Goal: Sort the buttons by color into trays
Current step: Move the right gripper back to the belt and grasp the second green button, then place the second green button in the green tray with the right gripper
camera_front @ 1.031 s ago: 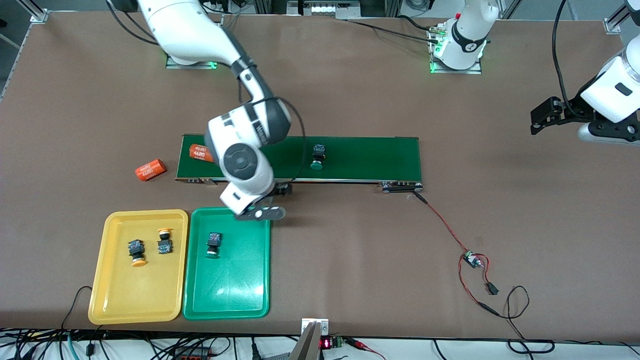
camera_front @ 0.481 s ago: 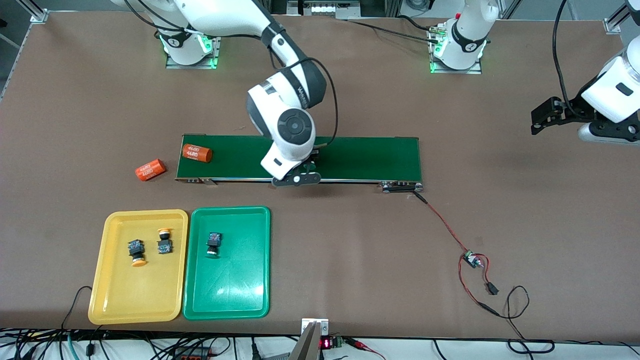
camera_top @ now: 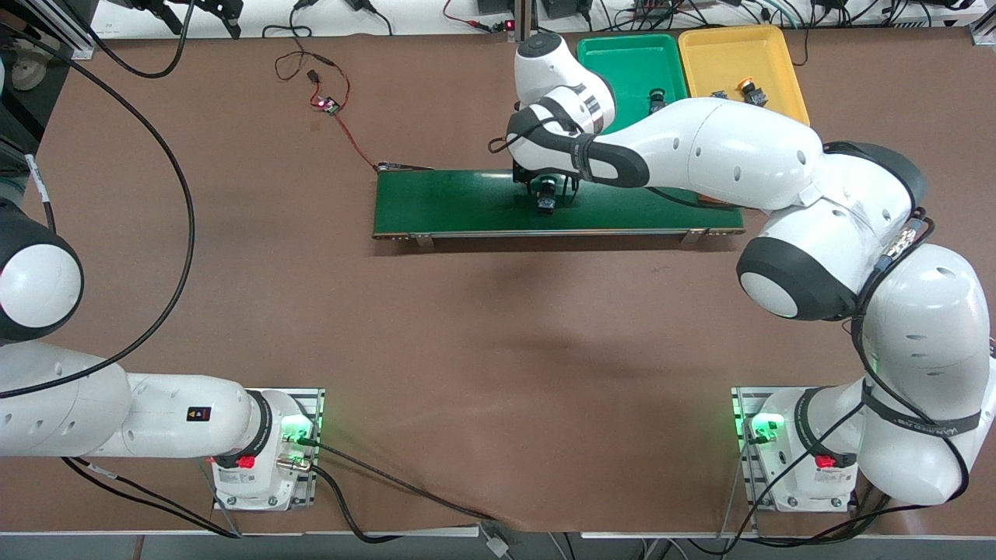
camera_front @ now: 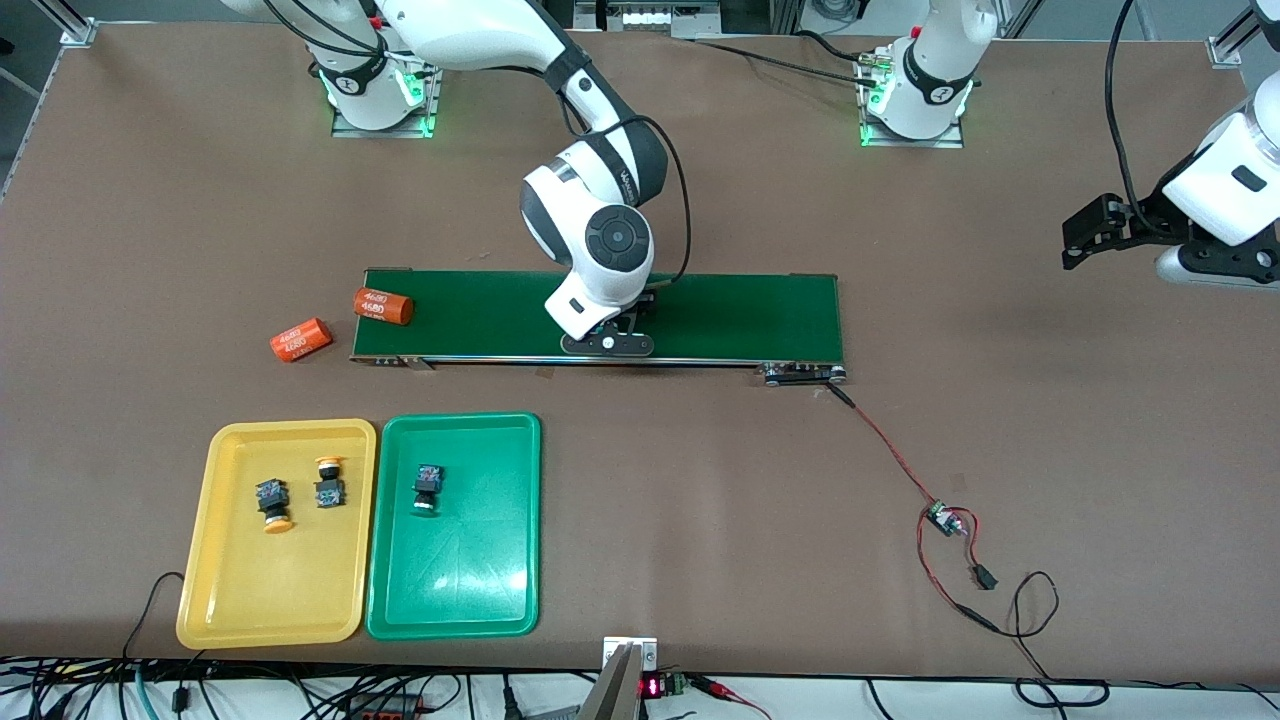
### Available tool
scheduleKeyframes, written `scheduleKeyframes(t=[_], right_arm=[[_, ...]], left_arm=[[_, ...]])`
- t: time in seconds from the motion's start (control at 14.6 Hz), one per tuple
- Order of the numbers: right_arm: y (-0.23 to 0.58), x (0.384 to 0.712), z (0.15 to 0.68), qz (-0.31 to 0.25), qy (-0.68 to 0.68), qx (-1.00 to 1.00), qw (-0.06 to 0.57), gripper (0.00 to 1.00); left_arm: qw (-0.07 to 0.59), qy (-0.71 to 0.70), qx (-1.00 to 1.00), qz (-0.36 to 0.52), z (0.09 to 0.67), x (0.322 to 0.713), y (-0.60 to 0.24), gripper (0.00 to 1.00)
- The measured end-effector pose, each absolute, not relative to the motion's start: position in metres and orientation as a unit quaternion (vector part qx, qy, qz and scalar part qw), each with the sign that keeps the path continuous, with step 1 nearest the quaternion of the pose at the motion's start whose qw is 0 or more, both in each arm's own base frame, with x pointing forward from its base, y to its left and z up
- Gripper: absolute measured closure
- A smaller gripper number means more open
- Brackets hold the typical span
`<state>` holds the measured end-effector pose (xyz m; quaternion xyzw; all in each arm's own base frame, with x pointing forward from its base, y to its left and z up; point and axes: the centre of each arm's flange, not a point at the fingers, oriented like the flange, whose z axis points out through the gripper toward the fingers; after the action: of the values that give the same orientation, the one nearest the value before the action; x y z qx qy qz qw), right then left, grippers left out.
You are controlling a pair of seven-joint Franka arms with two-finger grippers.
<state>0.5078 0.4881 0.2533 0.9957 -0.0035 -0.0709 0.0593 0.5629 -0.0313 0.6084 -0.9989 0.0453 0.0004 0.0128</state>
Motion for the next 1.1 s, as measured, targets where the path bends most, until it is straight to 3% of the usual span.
scheduleKeyframes(t=[0.21, 0.55, 0.82, 1.1], right_arm=[[0.485, 0.507, 0.246, -0.070, -0.007, 0.996, 0.060, 0.02], [0.479, 0.514, 0.248, -0.065, -0.014, 0.996, 0.058, 0.57], [0.461, 0.537, 0.259, -0.053, -0.033, 0.997, 0.050, 0.60], [0.414, 0.604, 0.309, -0.008, -0.069, 0.997, 0.019, 0.60]], left_arm=[[0.013, 0.045, -0.999, 0.000, 0.608, 0.563, -0.031, 0.00], [0.013, 0.045, -0.999, 0.000, 0.608, 0.563, -0.031, 0.00], [0.013, 0.045, -0.999, 0.000, 0.609, 0.563, -0.031, 0.00], [0.013, 0.045, -0.999, 0.000, 0.609, 0.563, -0.031, 0.00]])
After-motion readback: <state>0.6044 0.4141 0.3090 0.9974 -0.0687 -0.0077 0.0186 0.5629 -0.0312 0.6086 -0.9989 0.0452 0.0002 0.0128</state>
